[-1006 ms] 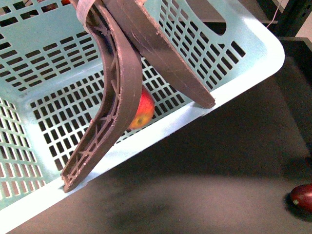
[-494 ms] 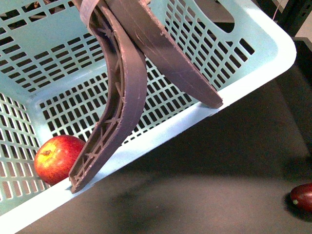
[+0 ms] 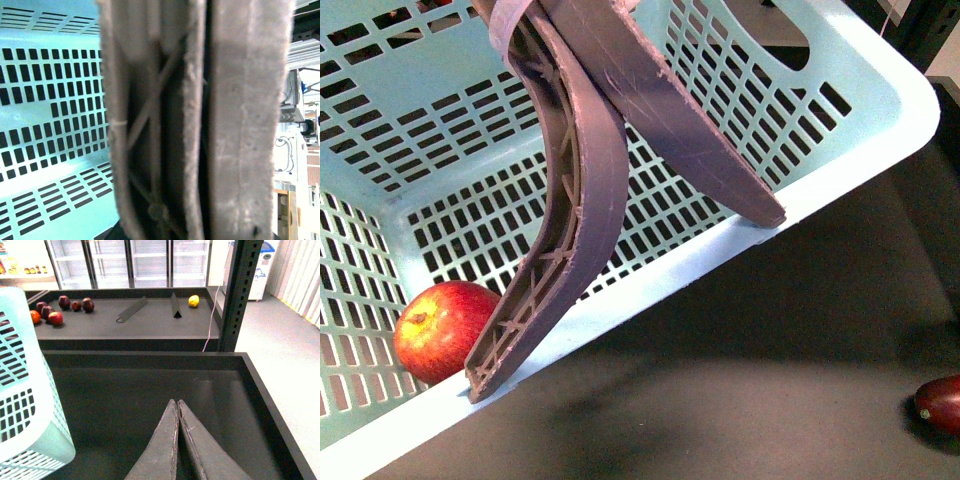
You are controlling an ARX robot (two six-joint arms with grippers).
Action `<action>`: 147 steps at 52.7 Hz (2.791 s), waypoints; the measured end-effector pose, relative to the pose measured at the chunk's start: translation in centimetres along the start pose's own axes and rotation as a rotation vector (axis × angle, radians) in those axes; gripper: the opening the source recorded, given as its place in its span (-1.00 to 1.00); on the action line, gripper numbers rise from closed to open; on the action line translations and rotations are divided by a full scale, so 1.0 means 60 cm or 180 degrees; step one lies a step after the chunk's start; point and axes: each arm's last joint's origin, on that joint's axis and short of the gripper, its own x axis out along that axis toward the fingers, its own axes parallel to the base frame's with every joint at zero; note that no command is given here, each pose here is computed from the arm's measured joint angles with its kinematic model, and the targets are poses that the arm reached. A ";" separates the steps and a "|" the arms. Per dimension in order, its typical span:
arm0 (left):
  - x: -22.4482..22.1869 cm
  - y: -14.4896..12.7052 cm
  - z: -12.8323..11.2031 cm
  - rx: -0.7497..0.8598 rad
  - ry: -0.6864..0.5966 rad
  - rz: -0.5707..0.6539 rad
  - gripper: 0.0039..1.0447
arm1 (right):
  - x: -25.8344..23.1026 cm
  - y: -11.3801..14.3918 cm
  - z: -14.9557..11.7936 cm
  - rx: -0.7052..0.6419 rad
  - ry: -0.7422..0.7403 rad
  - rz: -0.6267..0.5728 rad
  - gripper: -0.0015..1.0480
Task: Pick apple with right arm and hold basket with left
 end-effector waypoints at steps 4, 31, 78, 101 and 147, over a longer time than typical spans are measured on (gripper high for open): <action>0.000 0.000 0.000 0.0001 -0.0003 0.0000 -0.73 | -0.005 0.000 -0.005 0.0000 0.0005 0.0008 -0.96; 0.000 0.000 0.000 0.0001 0.0003 -0.0002 -0.73 | -0.036 0.000 -0.028 -0.0001 -0.0055 0.0009 -0.96; 0.000 0.000 0.000 0.0001 -0.0005 0.0002 -0.73 | -0.080 0.000 -0.032 0.0000 -0.0066 0.0010 -0.96; 0.000 0.000 0.000 0.0003 -0.0005 -0.0001 -0.73 | -0.080 -0.001 -0.032 -0.0001 -0.0066 0.0009 -0.09; -0.038 0.118 0.145 -0.1291 -0.1697 0.0801 -0.73 | -0.081 -0.001 -0.032 -0.0001 -0.0069 0.0009 0.83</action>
